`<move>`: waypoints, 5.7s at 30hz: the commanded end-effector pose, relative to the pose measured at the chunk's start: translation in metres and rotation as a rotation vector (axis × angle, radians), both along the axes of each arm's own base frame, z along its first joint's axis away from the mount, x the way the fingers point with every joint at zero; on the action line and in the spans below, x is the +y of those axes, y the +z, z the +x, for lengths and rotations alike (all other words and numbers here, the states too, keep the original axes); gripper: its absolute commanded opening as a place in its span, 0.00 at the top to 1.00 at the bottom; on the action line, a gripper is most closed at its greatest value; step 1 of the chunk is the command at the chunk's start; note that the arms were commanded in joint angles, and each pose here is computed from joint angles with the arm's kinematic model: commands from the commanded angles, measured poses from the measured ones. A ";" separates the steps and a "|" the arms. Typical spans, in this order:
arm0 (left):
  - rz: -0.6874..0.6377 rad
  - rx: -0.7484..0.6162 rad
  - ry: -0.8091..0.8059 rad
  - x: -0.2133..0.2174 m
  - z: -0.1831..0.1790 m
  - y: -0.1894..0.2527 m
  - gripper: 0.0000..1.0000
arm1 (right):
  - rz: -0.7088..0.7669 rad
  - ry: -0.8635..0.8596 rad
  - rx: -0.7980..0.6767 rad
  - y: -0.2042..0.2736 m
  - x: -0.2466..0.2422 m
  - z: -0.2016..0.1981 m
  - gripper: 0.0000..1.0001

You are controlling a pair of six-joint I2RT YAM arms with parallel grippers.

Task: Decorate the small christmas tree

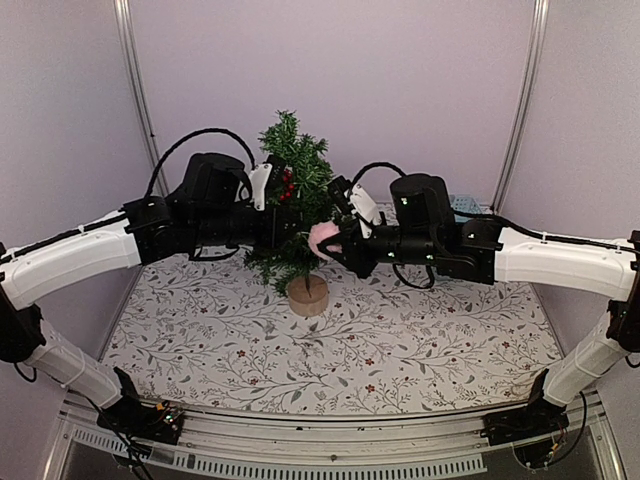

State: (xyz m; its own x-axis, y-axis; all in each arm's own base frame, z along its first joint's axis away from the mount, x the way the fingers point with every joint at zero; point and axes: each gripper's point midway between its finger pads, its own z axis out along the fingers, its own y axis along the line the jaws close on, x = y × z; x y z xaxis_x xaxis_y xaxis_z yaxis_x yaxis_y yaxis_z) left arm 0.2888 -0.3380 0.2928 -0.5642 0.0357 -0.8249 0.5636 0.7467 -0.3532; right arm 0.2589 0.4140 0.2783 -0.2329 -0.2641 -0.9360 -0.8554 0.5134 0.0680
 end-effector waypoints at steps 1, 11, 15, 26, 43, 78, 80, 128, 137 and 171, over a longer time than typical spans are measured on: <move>-0.017 -0.062 0.059 0.015 0.009 0.014 1.00 | -0.013 -0.006 -0.006 -0.005 -0.004 -0.003 1.00; 0.004 -0.070 0.105 0.026 0.011 0.010 1.00 | -0.028 -0.018 0.000 -0.010 -0.013 -0.005 1.00; 0.020 -0.075 0.139 0.034 0.014 0.008 1.00 | -0.035 -0.017 0.004 -0.013 -0.015 -0.007 1.00; 0.031 -0.083 0.134 0.035 0.014 0.006 1.00 | -0.039 0.076 0.013 -0.017 -0.006 -0.019 0.95; 0.016 -0.115 0.069 0.032 0.005 0.010 1.00 | 0.004 0.102 -0.012 0.002 -0.011 -0.028 0.35; -0.293 -0.007 0.312 0.152 0.007 -0.032 0.47 | 0.228 -0.153 0.433 -0.091 -0.116 0.070 0.37; -0.323 0.017 0.321 0.160 0.009 -0.044 0.47 | 0.218 -0.165 0.472 -0.109 -0.115 0.076 0.39; -0.458 0.345 0.073 0.069 0.015 -0.212 0.66 | 0.313 0.020 0.787 -0.228 0.005 0.126 0.63; -0.473 0.361 0.041 0.053 0.025 -0.222 0.68 | 0.300 0.056 0.802 -0.231 0.012 0.114 0.67; -0.437 0.368 0.017 0.040 0.066 -0.247 0.73 | 0.318 0.051 0.828 -0.217 -0.005 0.050 0.74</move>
